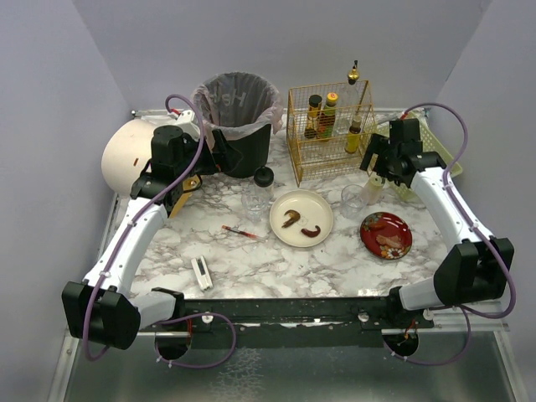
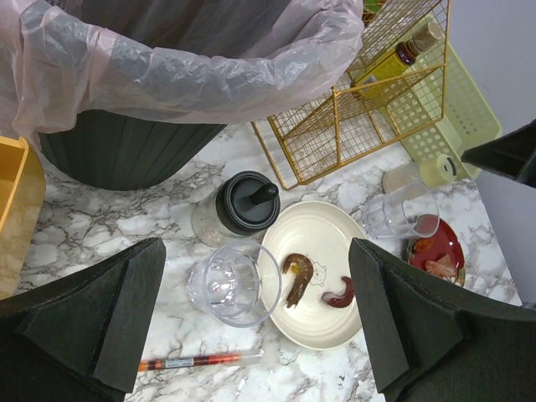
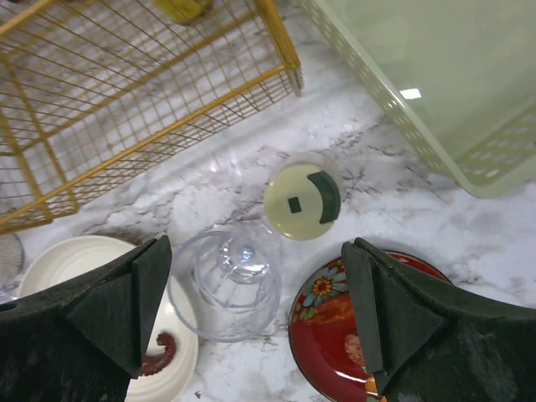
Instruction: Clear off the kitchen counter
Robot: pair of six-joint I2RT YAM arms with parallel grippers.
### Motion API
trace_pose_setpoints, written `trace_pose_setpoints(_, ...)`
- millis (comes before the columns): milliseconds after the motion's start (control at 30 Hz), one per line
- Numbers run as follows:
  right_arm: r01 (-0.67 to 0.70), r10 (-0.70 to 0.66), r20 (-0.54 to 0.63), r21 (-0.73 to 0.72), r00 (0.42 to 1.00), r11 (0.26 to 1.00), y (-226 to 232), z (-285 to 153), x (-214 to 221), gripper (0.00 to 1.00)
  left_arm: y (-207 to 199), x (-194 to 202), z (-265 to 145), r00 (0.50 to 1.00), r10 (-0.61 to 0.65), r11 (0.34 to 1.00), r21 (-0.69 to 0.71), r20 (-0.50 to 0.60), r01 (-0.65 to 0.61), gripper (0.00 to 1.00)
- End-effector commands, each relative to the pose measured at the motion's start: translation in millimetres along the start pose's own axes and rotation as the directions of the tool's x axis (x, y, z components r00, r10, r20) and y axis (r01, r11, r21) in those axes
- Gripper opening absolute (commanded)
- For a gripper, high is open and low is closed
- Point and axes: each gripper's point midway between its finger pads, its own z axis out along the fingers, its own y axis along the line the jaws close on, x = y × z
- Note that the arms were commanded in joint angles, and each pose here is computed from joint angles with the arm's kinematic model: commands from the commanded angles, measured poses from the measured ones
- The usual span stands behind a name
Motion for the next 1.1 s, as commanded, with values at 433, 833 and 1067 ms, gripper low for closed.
trace_pose_setpoints(433, 0.080, -0.066, -0.085, 0.168, 0.994, 0.983, -35, 44, 33, 0.88, 5, -2, 0, 1.000, 0.009, 1.000, -0.014, 0.015, -0.009, 0.99)
trace_pose_setpoints(833, 0.094, -0.075, -0.106, 0.183, 0.992, 0.979, -35, 71, 39, 0.71, 3, -14, -7, 0.998, 0.048, 0.998, -0.034, 0.030, -0.047, 0.99)
trace_pose_setpoints(1067, 0.108, -0.090, -0.087, 0.225, 0.992, 0.968, -43, 65, 34, 0.57, 1, -18, -7, 0.998, 0.053, 0.998, -0.031, 0.035, -0.052, 0.99)
